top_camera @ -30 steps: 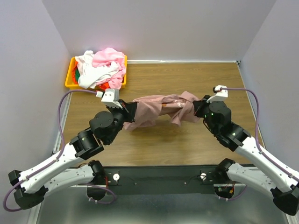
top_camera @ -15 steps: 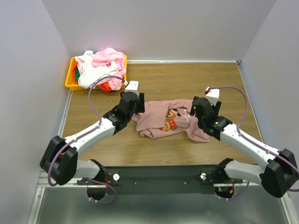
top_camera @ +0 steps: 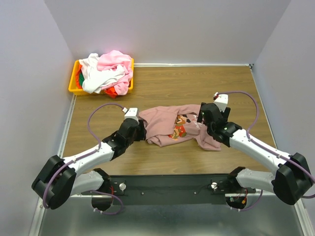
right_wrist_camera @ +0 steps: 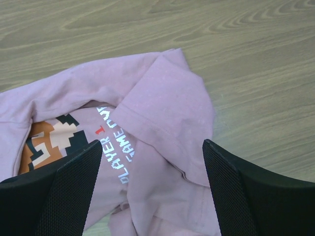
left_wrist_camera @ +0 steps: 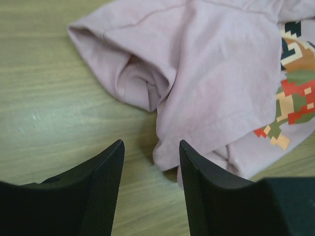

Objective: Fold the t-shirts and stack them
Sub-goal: Flatten the tshirt out

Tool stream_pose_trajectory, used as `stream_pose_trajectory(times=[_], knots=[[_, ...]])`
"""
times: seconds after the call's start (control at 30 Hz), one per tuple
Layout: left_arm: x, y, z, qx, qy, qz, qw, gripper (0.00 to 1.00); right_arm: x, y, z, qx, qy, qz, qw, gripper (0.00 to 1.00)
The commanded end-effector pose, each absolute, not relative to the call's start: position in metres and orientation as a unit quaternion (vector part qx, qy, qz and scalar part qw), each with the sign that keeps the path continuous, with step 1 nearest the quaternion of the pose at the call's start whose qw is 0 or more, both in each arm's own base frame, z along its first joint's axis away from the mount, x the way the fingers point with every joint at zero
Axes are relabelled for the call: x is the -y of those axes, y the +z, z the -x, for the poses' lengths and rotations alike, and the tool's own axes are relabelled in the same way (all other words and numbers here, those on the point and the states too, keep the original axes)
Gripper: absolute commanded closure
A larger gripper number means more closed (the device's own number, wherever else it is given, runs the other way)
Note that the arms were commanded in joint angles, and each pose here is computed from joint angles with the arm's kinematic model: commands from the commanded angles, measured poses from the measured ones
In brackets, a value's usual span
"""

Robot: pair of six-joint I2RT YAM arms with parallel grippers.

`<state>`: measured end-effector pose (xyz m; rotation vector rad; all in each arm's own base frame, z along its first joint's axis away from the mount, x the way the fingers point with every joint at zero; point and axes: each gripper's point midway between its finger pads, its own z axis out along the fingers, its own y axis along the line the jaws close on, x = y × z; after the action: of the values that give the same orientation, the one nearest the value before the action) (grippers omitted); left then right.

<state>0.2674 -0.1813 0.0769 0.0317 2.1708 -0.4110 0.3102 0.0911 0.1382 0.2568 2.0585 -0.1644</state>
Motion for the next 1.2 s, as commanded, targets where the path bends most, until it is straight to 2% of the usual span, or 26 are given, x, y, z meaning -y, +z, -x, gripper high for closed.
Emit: stream_pose_trajectory(times=[0.0, 0.33, 0.5, 1.17], knots=[[0.195, 0.085, -0.258, -0.866, -0.224, 0.001, 0.446, 0.44, -0.099, 0.133, -0.312, -0.855, -0.041, -0.115, 0.505, 0.11], [0.215, 0.071, -0.239, -0.860, -0.295, -0.015, 0.415, 0.44, -0.102, 0.132, -0.311, -0.856, -0.031, -0.112, 0.504, 0.11], [0.212, 0.053, -0.237, -0.873, -0.280, -0.009, 0.400, 0.44, -0.103, 0.138, -0.310, -0.853, -0.022, -0.113, 0.510, 0.10], [0.205, 0.040, -0.254, -0.879, -0.242, 0.021, 0.410, 0.44, -0.106, 0.142, -0.308, -0.852, -0.008, -0.103, 0.513, 0.10]])
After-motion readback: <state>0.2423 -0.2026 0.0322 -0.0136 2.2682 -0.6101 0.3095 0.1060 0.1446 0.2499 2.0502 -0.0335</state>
